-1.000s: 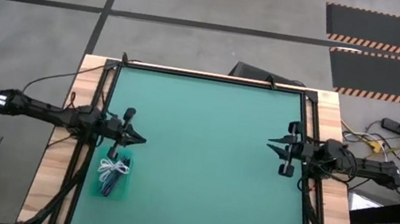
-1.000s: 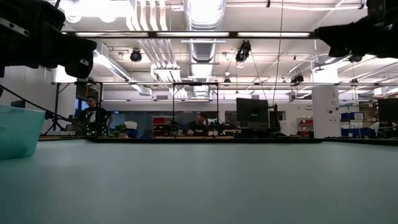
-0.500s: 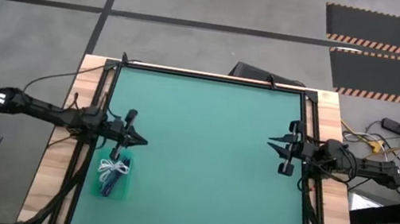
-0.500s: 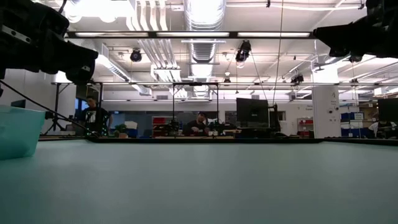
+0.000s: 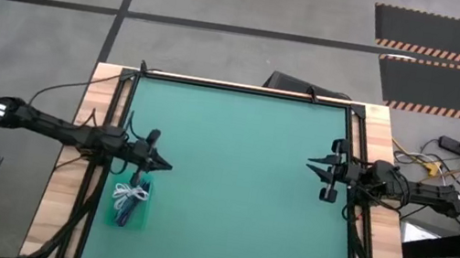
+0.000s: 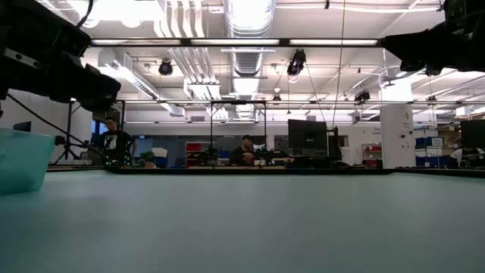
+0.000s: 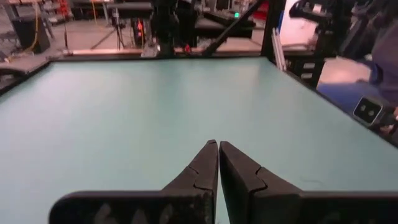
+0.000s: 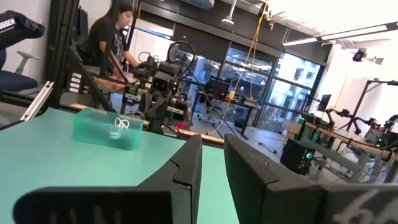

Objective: Pick and place USB-C Cables
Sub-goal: Return to Home Position

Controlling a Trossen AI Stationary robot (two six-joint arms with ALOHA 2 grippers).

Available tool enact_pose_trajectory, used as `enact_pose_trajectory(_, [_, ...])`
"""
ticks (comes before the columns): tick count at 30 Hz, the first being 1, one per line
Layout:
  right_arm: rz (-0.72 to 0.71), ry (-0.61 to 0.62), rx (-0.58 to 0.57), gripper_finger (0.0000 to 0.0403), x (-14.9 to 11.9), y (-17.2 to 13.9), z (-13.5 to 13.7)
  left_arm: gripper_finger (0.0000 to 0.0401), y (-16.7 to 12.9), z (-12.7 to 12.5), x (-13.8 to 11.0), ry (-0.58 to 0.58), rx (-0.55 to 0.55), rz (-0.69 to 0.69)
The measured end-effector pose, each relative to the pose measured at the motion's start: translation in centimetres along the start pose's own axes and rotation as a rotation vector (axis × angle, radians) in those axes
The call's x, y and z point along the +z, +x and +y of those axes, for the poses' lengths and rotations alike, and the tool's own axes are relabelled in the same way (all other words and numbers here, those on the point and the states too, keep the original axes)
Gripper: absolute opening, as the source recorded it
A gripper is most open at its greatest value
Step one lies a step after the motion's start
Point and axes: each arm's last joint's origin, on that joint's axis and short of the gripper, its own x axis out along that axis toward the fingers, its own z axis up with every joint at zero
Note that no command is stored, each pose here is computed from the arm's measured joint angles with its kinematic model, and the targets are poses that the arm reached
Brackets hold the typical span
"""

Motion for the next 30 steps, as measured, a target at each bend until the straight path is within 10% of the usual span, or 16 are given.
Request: enact_pose_trajectory(30, [-0.002, 0.0, -0.001, 0.0059, 0.1, 0.0, 0.0, 0.0, 1.4, 0.2, -2.8, -0.019, 0.006, 0.265])
